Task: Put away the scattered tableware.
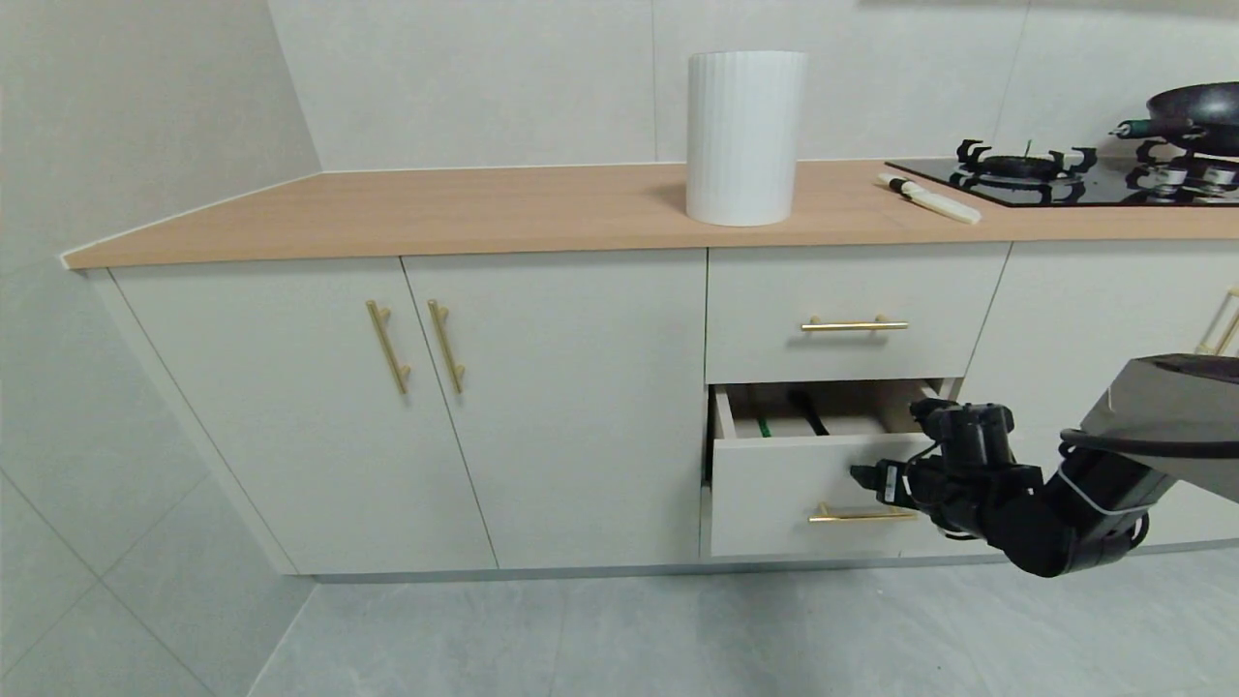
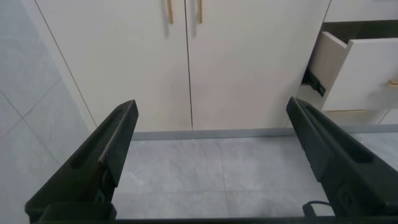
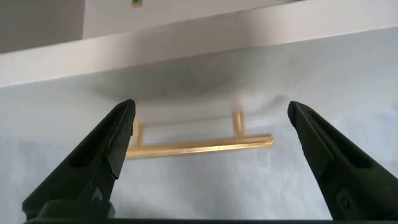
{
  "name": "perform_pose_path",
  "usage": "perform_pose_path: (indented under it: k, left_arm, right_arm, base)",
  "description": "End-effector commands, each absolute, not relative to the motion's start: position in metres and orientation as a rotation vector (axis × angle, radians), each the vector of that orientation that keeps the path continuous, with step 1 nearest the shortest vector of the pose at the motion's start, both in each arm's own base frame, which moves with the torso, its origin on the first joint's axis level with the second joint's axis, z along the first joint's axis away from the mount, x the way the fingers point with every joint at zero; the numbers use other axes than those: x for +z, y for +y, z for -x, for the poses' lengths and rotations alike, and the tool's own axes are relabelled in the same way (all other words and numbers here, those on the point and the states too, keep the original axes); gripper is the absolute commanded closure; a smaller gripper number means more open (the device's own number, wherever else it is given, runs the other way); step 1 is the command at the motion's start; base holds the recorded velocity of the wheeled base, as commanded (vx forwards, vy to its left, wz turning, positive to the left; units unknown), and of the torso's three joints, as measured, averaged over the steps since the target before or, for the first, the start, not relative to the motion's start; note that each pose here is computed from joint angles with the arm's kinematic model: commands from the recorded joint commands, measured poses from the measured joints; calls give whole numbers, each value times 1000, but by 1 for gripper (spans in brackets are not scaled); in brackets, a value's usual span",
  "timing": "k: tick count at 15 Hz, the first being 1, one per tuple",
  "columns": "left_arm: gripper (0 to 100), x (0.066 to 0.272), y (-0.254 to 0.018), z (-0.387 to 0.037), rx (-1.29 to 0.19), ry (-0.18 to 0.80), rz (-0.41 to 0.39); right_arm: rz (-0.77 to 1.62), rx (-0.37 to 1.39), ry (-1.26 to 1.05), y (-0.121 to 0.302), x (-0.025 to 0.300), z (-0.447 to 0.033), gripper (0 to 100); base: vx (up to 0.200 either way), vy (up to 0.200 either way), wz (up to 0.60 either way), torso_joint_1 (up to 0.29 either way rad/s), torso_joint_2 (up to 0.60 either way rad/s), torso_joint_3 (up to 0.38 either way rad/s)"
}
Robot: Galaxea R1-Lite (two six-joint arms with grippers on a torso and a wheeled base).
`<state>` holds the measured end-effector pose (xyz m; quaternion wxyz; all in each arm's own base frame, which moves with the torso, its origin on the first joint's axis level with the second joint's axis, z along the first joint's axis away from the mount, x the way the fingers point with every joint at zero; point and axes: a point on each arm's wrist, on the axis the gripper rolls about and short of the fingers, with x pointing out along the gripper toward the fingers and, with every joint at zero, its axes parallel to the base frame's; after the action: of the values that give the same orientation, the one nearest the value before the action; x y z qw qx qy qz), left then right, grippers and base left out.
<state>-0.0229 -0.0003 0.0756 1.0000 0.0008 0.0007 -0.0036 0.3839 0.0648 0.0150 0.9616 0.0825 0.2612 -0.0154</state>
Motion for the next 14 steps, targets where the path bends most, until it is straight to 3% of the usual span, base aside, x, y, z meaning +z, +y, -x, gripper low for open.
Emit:
perform_pose_path:
  k: [1,14]
  left_arm:
    - [0,76,0,23,-8,3,-2]
    - [0,76,0,23,-8,3,-2]
  right_arm:
    - [-168,-38,538,64,0,-390,0]
    - [-225,-29,391,76,23,-446,0]
  base:
    - [0,0,0,0,0,0]
    - [0,0,0,0,0,0]
